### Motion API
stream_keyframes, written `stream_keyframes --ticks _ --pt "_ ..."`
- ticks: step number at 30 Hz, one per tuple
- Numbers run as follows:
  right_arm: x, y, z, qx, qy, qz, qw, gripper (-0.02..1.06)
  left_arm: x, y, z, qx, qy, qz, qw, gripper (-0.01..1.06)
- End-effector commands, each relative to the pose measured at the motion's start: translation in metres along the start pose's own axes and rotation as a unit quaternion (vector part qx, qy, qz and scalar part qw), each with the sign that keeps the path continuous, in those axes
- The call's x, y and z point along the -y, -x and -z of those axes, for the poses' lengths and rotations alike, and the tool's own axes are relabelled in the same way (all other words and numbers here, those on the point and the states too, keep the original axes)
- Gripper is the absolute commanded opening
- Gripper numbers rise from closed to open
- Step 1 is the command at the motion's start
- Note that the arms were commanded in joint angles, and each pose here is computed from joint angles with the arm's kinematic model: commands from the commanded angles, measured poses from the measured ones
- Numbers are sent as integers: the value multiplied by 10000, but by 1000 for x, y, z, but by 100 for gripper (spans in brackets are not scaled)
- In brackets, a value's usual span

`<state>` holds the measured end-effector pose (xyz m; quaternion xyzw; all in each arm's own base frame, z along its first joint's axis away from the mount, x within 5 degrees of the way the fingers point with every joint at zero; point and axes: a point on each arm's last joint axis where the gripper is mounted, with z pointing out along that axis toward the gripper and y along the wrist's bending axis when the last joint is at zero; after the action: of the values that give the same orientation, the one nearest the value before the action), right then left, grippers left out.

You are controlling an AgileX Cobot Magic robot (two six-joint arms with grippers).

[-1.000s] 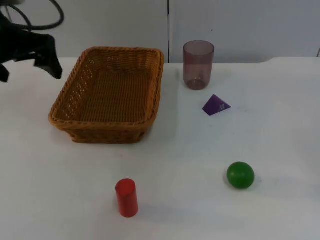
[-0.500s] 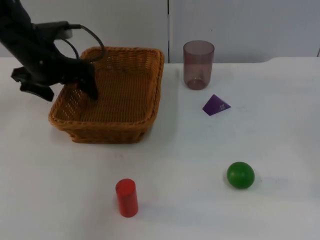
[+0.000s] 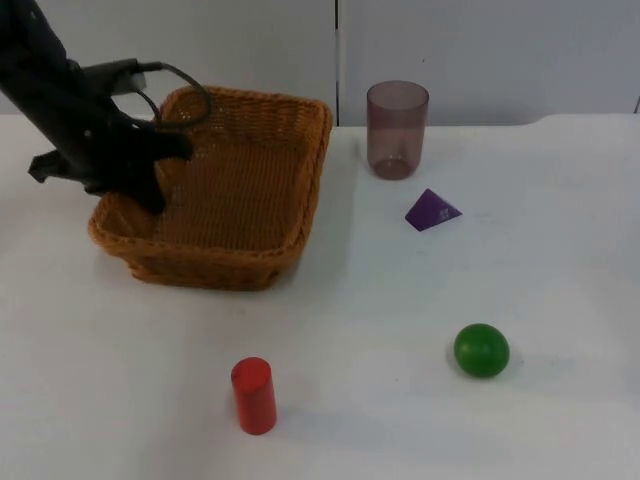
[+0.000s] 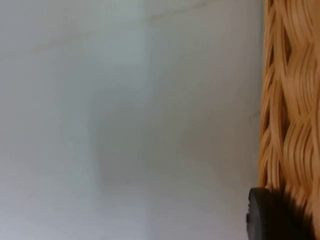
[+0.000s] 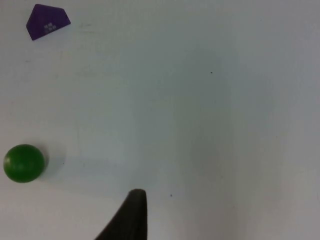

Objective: Pick up the basket with the left hand and place the triangular block into the basket with the right hand.

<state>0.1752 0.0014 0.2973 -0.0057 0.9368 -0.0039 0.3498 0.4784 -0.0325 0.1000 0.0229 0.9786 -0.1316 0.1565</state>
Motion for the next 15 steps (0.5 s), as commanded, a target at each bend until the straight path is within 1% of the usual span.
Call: stream_keyframes --ticks 1,2,3,4,6,7,8,10,12,13,15 --pt "1 2 1 57 -21 6 10000 105 -5 7 25 129 58 142 9998 0" --pt "1 2 1 57 -21 6 10000 105 -7 8 39 151 41 201 9997 0" --pt "1 2 1 57 -21 6 10000 105 -7 8 39 151 41 201 9997 0" --pt "1 2 1 44 -21 6 10000 105 -6 10 60 146 -3 194 9997 0" --pt "1 2 1 44 -21 6 10000 105 -5 8 87 45 -72 201 9998 0" --pt "1 2 1 44 -21 6 10000 105 -1 5 100 41 -108 182 9998 0" --pt "1 2 1 44 -21 6 10000 105 -1 5 100 41 -108 182 9998 0" --pt "1 2 1 44 -21 6 10000 105 6 -4 121 96 -120 160 9998 0" --pt "1 2 1 44 -21 6 10000 105 13 -19 139 153 -172 215 9995 0" --pt "1 2 1 44 -21 6 10000 105 13 -19 139 153 -172 215 9995 0" --pt "1 2 1 44 -21 6 10000 105 19 -42 154 186 -238 266 9992 0"
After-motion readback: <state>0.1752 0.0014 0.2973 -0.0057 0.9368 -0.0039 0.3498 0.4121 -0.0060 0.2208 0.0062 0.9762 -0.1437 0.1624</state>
